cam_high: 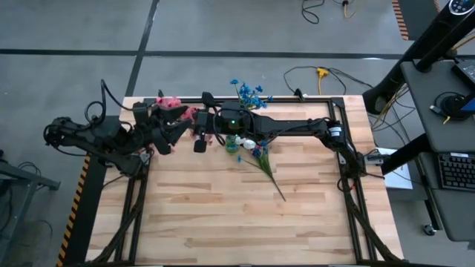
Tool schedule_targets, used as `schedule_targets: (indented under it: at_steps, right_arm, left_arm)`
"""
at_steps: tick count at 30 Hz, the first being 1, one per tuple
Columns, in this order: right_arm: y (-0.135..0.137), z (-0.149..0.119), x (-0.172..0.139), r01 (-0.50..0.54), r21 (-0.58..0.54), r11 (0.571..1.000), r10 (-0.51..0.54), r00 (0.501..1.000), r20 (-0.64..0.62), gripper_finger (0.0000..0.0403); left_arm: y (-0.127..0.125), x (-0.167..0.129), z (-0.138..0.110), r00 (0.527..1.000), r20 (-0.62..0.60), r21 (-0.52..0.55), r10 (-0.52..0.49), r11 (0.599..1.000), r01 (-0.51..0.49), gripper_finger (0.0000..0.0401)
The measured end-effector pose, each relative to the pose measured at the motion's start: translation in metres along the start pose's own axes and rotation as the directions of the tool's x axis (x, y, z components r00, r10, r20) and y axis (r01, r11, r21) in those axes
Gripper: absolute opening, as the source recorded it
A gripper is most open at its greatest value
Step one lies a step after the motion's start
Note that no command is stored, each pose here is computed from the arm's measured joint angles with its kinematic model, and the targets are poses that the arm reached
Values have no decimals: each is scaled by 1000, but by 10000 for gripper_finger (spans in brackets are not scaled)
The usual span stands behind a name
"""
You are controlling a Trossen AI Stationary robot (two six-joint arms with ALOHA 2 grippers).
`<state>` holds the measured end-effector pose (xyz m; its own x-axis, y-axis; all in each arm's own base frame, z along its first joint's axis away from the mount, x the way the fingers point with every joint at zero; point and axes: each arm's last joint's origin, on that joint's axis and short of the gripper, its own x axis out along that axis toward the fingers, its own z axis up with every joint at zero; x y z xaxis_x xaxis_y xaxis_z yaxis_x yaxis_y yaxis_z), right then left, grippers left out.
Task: Sort flowers into vase by color
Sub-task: Put the bottom pink flowers into the left transparent vase
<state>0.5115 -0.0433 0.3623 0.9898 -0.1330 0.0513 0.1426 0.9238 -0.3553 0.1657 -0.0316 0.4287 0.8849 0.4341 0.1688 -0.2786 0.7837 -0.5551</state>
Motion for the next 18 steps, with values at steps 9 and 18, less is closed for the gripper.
schedule_targets:
  at_steps: [9,18]
  right_arm:
    - [0,0,0,-2,-12,1000,2,1000,-3,14]
    - [0,-2,0,-8,-13,1000,8,1000,-22,11]
  left_arm:
    - [8,-6,-3,997,-69,63,36,998,-31,400]
    - [11,-12,2,997,-69,44,35,999,-32,400]
